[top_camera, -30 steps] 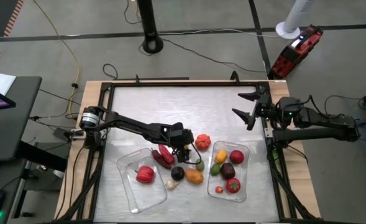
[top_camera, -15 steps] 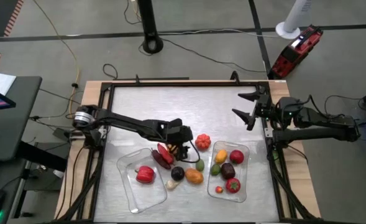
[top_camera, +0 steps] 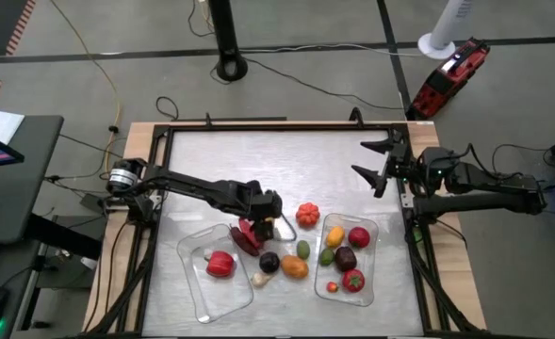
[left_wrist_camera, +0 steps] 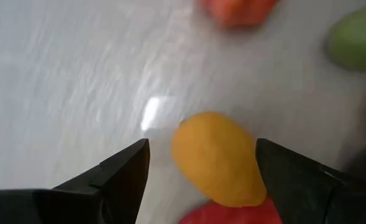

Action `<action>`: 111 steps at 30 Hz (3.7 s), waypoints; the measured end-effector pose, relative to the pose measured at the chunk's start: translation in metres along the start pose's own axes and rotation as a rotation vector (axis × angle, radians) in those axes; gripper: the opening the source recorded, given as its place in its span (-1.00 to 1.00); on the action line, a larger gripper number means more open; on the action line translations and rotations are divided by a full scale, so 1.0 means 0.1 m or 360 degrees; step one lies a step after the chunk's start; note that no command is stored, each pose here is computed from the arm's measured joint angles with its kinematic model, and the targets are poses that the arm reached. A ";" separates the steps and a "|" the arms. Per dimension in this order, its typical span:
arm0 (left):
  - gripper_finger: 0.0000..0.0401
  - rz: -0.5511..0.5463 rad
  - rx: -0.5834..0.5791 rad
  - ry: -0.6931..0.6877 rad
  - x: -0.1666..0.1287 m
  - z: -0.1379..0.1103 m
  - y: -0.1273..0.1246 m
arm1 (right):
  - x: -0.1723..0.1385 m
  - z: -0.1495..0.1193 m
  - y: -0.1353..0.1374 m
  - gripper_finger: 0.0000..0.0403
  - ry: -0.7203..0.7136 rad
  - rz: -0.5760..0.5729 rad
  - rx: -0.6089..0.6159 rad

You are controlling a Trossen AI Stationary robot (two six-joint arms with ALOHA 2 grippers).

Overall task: Sort produce into baskets
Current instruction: Put the lemon into the right transparent bin, then put the pumpkin into the left transparent bin

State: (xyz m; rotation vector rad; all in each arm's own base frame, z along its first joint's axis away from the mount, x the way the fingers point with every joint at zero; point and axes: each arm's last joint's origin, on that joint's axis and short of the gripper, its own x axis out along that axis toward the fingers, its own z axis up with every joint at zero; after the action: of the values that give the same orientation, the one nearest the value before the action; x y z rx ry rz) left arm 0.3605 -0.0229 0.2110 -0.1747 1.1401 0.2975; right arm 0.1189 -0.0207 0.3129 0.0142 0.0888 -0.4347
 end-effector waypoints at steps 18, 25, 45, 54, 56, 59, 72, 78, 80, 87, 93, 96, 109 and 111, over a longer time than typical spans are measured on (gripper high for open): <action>0.70 -0.0008 -0.0307 0.0066 0.26 -0.25 0.05 | 0.00 0.01 0.00 0.92 -0.0020 0.0001 0.0012; 0.54 0.0005 -0.0283 0.0077 0.38 -0.34 0.14 | 0.00 0.01 0.00 0.92 -0.0014 0.0001 0.0015; 0.00 -0.0342 0.0185 -0.0495 -0.16 0.22 -0.16 | 0.00 0.01 0.00 0.92 -0.0020 0.0001 -0.0006; 0.00 -0.0607 0.0211 -0.0802 -0.18 0.59 -0.47 | 0.03 0.03 0.01 0.92 -0.0040 0.0003 -0.0004; 0.00 -0.0636 0.0240 -0.0818 -0.11 0.70 -0.55 | 0.03 0.03 0.01 0.92 -0.0044 0.0001 -0.0003; 0.00 -0.0686 0.0312 -0.0853 -0.02 0.86 -0.69 | 0.03 0.03 0.01 0.92 -0.0051 0.0001 0.0000; 0.47 -0.0595 0.0530 -0.0687 0.20 1.09 -0.96 | 0.02 0.00 0.01 0.92 0.0003 -0.0002 -0.0038; 0.62 -0.0522 0.0606 -0.0566 0.14 1.08 -0.92 | 0.02 0.00 0.01 0.92 0.0003 -0.0001 -0.0039; 0.62 -0.0463 0.0633 -0.0489 0.15 1.03 -0.91 | 0.02 0.00 0.01 0.92 0.0006 -0.0001 -0.0039; 0.58 -0.0274 0.0678 -0.0249 0.23 0.82 -0.85 | 0.02 -0.01 0.01 0.92 0.0021 -0.0001 -0.0038; 0.52 -0.0112 0.0695 -0.0276 0.21 0.85 -0.74 | 0.02 0.00 0.01 0.92 0.0003 -0.0002 -0.0031; 0.51 -0.0007 0.0661 -0.0272 0.24 0.90 -0.59 | 0.02 0.00 0.01 0.92 -0.0003 -0.0001 -0.0028; 0.77 -0.0136 0.0588 -0.0276 0.59 1.05 -0.30 | 0.03 0.00 0.01 0.92 -0.0003 -0.0002 -0.0031; 0.86 -0.0079 0.0619 -0.0303 0.59 1.07 -0.30 | 0.02 0.00 0.01 0.92 -0.0001 0.0002 -0.0037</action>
State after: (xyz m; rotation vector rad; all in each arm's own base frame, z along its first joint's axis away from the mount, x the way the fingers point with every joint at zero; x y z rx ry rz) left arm 0.4851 -0.0117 0.2003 0.1656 0.9826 0.0431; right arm 0.1216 -0.0209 0.3129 -0.0086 0.0934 -0.4324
